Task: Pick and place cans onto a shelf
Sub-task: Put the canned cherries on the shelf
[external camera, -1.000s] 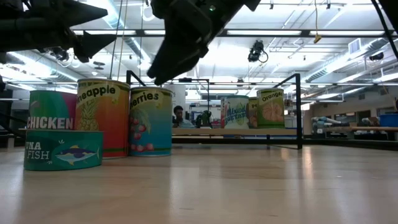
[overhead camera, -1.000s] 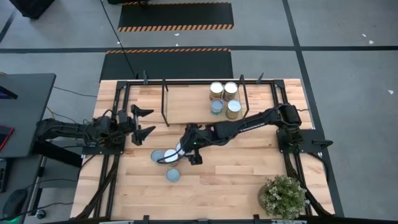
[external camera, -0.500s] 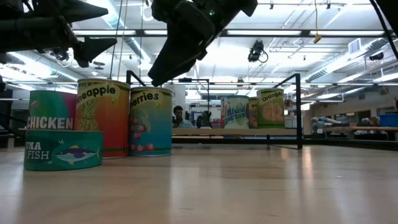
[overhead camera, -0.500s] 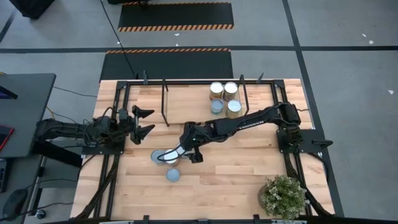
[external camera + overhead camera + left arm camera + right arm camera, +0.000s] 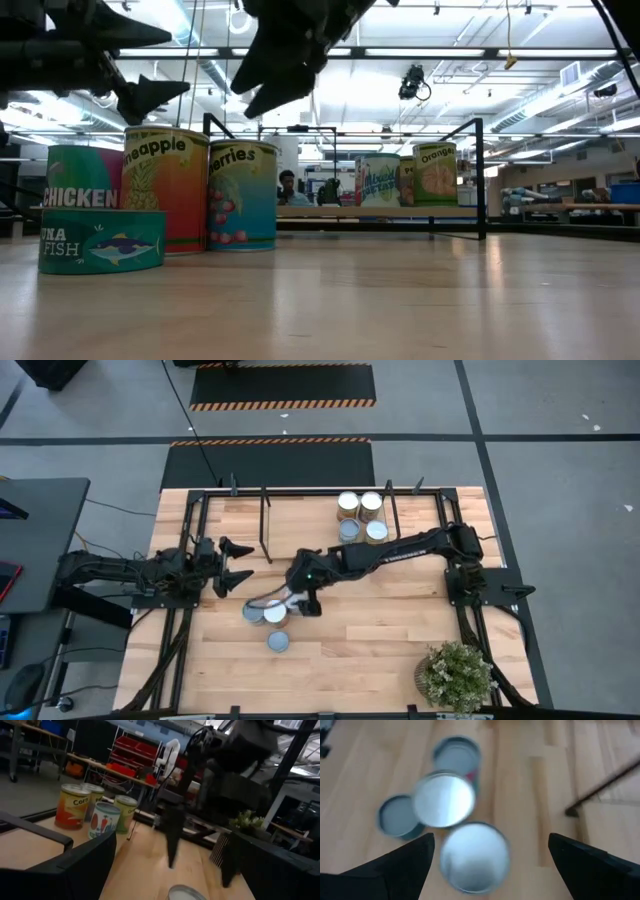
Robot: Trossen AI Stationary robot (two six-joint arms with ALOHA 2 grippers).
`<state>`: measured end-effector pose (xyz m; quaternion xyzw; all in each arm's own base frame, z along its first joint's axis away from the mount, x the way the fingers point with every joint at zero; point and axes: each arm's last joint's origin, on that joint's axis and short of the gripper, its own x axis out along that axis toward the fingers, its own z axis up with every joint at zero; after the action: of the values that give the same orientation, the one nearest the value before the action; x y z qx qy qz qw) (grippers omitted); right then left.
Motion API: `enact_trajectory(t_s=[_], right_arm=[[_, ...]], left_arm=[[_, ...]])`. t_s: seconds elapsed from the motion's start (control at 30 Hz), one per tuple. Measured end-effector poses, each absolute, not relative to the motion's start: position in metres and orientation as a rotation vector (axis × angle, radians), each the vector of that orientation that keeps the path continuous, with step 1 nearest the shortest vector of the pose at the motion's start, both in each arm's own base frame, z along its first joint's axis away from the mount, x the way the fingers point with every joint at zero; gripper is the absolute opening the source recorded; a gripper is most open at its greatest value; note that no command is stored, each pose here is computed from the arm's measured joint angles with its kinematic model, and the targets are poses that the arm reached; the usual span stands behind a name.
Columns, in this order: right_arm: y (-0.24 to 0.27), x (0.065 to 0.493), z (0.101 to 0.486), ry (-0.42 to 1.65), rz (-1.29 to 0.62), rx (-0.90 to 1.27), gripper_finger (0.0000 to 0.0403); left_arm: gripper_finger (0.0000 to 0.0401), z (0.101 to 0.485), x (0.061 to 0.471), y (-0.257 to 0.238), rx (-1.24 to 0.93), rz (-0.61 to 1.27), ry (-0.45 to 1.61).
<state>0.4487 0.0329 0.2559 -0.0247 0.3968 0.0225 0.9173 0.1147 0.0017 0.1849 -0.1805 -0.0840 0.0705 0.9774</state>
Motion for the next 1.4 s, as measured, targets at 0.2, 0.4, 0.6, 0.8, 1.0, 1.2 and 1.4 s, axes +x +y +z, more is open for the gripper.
enact_trajectory(t_s=[0.2,0.4,0.6,0.8,1.0,1.2,1.4], right_arm=[[0.015,0.448,0.259,0.840,-0.008,-0.008,0.0399],[0.025,0.451,0.261,0.792,0.045,-0.080,0.0399],[0.040,0.457,0.257,0.751,0.080,-0.096,0.0400],[0.053,0.457,0.258,0.732,0.104,-0.108,0.0400],[0.057,0.455,0.251,0.754,0.028,-0.112,0.0400],[0.055,0.450,0.246,0.820,0.021,-0.112,0.0400],[0.056,0.452,0.248,0.793,0.062,-0.142,0.0400]], left_arm=[[0.0393,0.185,0.115,0.002,-0.364,0.142,-0.171],[0.0393,0.186,0.114,0.002,-0.332,0.148,-0.184],[0.0393,0.192,0.113,0.004,-0.260,0.217,-0.243],[0.0393,0.202,0.109,0.007,-0.119,0.333,-0.330],[0.0393,0.209,0.106,0.007,-0.023,0.372,-0.395],[0.0393,0.213,0.104,0.008,0.023,0.386,-0.428],[0.0393,0.215,0.103,0.008,0.077,0.401,-0.439]])
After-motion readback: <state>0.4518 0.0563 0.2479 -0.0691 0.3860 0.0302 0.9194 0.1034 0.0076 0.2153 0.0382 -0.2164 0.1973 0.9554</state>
